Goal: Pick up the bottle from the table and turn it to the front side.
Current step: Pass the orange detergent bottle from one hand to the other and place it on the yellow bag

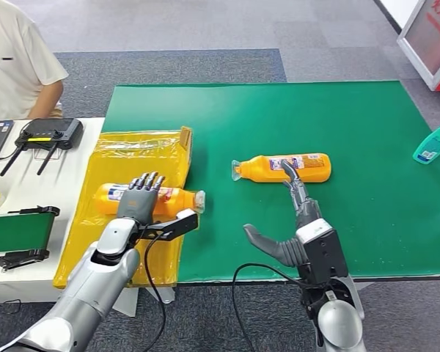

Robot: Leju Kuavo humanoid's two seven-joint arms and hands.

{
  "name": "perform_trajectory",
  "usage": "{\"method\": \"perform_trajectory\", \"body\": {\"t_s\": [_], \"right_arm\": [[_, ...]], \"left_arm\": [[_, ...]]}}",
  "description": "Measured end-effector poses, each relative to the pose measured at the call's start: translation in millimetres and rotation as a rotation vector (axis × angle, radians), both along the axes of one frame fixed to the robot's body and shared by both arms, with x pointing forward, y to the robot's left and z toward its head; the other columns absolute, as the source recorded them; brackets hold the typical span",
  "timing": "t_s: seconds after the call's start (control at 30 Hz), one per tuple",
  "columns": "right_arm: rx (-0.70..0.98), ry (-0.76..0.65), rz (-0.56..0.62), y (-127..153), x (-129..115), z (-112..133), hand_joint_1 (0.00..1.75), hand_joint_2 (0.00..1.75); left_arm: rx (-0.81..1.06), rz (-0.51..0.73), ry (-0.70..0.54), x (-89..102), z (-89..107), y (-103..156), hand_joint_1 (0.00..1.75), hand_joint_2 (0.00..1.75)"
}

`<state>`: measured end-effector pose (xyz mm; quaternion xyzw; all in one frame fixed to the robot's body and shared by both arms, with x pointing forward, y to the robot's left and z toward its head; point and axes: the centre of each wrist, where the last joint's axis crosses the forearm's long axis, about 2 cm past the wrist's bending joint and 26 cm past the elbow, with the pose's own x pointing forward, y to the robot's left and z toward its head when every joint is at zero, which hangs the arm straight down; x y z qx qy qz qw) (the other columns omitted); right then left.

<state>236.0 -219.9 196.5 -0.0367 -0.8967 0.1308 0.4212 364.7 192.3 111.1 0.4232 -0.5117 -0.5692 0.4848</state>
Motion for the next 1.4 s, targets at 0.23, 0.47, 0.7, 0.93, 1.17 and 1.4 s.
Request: {"method": "perform_trajectory", "body": {"t_s": [0.23,0.47,0.7,0.93,1.17,1.4], "right_arm": [[0.016,-0.006,-0.001,-1,0,0,0.0,1.75],[0.015,-0.005,-0.005,-3,0,-1,0.0,1.75],[0.013,0.0,-0.01,-4,-1,-2,0.0,1.75],[0.01,0.01,-0.037,-9,-5,-4,0.0,1.75],[0.0,0.026,-0.068,-14,-12,-8,0.0,1.75],[0.006,0.049,-0.095,-18,-20,-14,0.0,1.75]], "left_arm": [[-0.004,-0.018,0.012,-4.4,-5.0,0,0.0,1.75],[-0.046,-0.047,0.008,-9.5,-5.5,-1,0.0,1.75],[-0.152,-0.096,0.033,-12.5,2.0,-12,0.0,1.75],[-0.431,-0.167,0.004,-31.2,27.0,-33,0.0,1.75],[-0.622,-0.232,-0.043,-60.9,40.0,-38,0.0,1.75],[-0.899,-0.294,-0.098,-97.1,45.6,-28,0.0,1.75]]}}
